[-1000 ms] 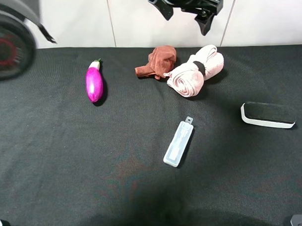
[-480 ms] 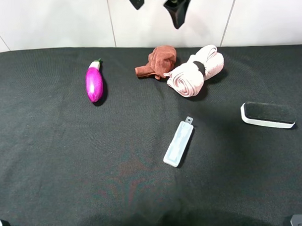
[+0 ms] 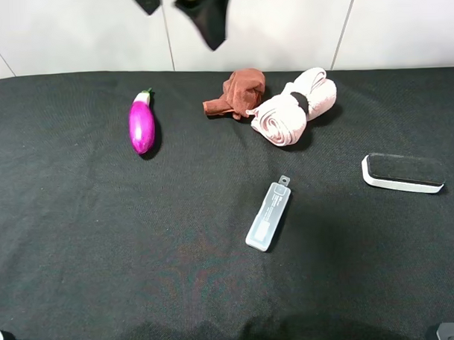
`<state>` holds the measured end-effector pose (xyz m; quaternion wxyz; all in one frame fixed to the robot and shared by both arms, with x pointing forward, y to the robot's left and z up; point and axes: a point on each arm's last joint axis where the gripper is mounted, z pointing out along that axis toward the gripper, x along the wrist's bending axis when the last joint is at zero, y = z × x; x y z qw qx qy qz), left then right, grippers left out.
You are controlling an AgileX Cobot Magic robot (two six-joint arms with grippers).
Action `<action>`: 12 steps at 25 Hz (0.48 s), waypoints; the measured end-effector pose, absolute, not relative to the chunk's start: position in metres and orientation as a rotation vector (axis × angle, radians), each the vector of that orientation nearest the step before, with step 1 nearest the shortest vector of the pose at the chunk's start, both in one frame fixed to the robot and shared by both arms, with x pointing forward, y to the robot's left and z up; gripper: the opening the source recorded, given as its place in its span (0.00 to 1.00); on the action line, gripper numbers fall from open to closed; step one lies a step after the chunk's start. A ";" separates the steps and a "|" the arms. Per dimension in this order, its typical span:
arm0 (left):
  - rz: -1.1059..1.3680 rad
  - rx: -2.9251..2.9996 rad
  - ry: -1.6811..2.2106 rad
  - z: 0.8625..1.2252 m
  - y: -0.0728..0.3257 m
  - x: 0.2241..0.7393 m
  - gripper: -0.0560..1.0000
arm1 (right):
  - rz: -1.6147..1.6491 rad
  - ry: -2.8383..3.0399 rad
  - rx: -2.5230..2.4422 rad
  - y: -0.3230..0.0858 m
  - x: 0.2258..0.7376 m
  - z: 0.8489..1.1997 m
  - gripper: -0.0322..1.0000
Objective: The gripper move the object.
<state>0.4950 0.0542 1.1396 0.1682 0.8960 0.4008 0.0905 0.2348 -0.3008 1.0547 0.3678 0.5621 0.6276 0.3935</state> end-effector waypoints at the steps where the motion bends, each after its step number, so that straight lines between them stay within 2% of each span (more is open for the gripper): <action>1: 0.263 2.547 1.138 1.143 0.061 0.488 0.97 | 1.011 1.612 1.444 -0.301 0.235 1.055 0.70; 12: 0.314 2.519 1.068 1.166 0.126 0.424 0.97 | 1.011 1.612 1.444 -0.301 0.235 1.055 0.70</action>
